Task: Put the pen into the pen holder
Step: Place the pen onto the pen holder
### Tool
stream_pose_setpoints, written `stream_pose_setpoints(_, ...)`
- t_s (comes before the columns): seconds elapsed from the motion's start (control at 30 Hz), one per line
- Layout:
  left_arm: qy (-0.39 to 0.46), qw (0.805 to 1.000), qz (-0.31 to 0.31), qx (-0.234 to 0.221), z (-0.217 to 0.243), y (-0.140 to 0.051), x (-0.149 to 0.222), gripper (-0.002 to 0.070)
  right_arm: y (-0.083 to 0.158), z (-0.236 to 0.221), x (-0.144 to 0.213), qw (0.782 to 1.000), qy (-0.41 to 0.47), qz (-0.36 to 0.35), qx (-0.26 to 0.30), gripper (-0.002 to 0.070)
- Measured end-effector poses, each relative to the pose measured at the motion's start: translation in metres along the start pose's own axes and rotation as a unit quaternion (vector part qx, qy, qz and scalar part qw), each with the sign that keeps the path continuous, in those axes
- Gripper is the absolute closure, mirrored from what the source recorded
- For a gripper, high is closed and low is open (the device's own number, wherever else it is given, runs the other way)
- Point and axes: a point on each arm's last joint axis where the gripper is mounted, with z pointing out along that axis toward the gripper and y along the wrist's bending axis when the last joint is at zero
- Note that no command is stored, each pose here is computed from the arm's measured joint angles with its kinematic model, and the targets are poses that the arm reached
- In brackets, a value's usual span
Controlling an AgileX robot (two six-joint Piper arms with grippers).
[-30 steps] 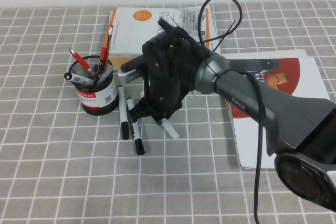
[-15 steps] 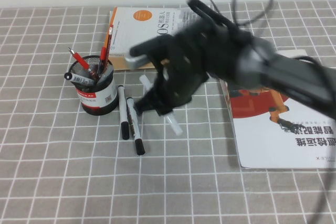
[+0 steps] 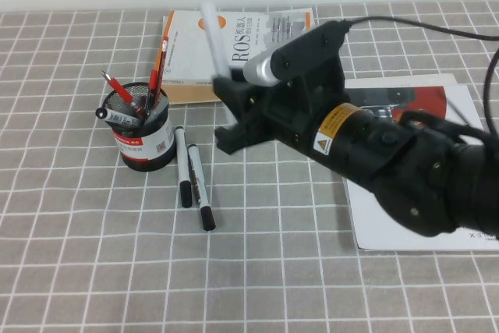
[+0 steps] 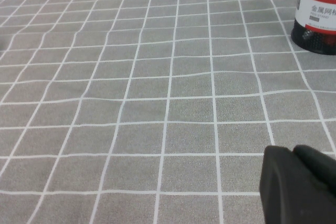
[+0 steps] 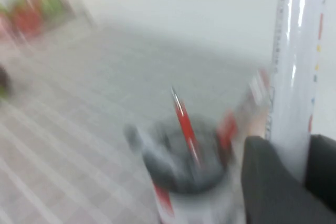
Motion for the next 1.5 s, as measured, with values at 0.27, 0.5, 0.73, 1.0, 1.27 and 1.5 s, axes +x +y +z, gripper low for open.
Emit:
stream_pose_setpoints(0.27, 0.0, 1.0, 0.0, 0.0, 0.0, 0.0, 0.0, 0.0678, 0.002, 0.021, 0.003, 0.976, -0.21, 0.032, -0.051, 0.0575)
stream_pose_setpoints(0.5, 0.0, 1.0, 0.0, 0.0, 0.0, 0.0, 0.0, 0.0678, -0.003, 0.071, 0.021, 0.964, -0.255, 0.036, -0.061, 0.0575)
stream_pose_setpoints(0.73, 0.0, 1.0, 0.0, 0.0, 0.0, 0.0, 0.0, 0.0678, -0.001, 0.125, 0.029, 0.962, -0.257, 0.027, -0.09, 0.0575)
stream_pose_setpoints(1.0, 0.0, 1.0, 0.0, 0.0, 0.0, 0.0, 0.0, 0.0678, 0.002, 0.162, 0.038, 0.968, -0.22, 0.02, -0.116, 0.0575)
stream_pose_setpoints(1.27, 0.0, 1.0, 0.0, 0.0, 0.0, 0.0, 0.0, 0.0678, -0.003, 0.175, 0.056, 0.985, -0.144, 0.01, -0.09, 0.0575)
stream_pose_setpoints(1.5, 0.0, 1.0, 0.0, 0.0, 0.0, 0.0, 0.0, 0.0678, -0.003, 0.177, 0.06, 0.987, -0.129, 0.002, -0.09, 0.0511)
